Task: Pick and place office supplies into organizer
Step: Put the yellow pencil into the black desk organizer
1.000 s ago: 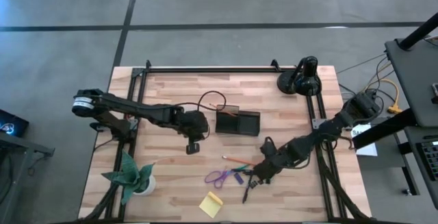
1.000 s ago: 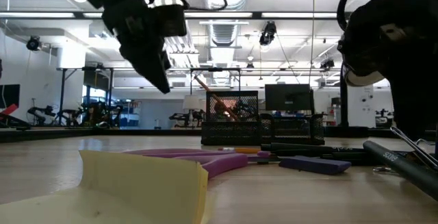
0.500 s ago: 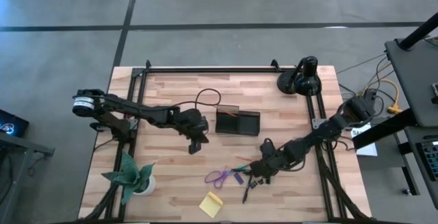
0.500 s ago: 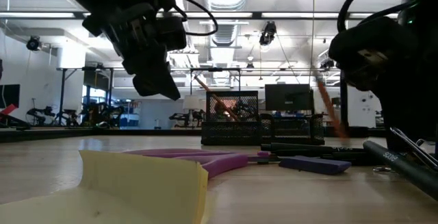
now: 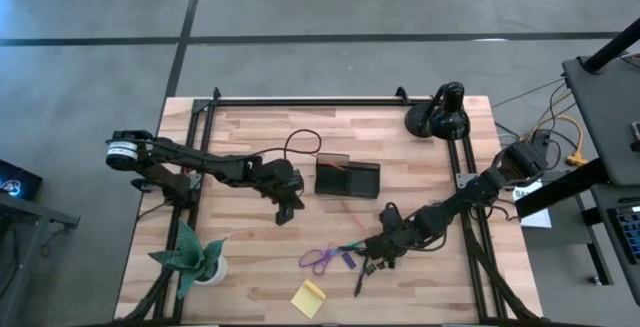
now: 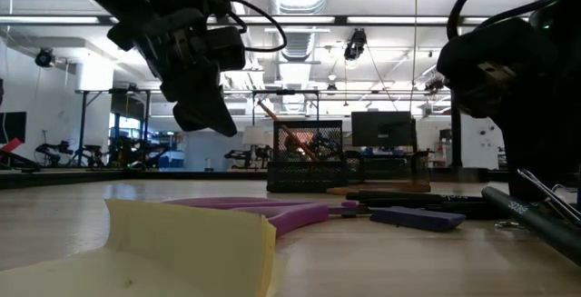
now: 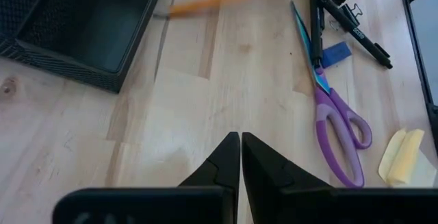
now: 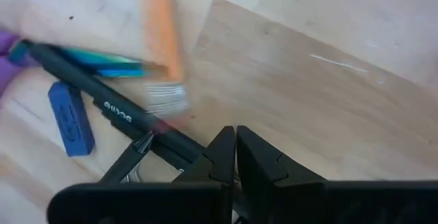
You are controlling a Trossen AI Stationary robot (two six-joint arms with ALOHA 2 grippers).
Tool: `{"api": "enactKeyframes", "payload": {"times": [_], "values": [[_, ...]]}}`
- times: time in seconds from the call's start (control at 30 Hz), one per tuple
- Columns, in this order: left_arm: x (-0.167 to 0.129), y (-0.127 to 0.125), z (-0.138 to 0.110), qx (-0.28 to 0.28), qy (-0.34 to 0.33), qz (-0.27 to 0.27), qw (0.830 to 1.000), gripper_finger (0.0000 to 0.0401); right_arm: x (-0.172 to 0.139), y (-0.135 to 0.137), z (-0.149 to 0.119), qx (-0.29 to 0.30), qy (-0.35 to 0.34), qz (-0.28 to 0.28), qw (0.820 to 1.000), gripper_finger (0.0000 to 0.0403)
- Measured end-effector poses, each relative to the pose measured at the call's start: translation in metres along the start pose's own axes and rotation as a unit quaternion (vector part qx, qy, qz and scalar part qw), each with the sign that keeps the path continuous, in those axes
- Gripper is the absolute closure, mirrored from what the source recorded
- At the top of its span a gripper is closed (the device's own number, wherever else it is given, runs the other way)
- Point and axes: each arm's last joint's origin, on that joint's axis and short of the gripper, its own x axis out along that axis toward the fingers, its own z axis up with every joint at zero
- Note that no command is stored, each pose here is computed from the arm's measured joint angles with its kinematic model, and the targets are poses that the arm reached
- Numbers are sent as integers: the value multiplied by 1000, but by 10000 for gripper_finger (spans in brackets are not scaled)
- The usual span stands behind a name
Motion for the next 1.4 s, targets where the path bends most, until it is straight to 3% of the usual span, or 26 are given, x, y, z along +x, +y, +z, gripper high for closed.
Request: {"api": "enactKeyframes", "payload": {"times": [0.2,0.6,0.83,1.17,1.4], "values": [[0,0,1,2,-8,-3,1000,400,-12,9,-5,-61,-3,21,998,394],[1,1,2,10,-25,-7,1000,400,-20,14,15,-88,-50,11,995,394],[0,0,5,12,-39,-10,999,400,-4,8,32,-102,-82,-40,991,394],[0,1,5,11,-40,-5,999,400,10,8,51,-161,-88,-68,981,394],[0,1,5,9,-41,-1,999,400,22,19,56,-231,-109,-29,966,394]]}}
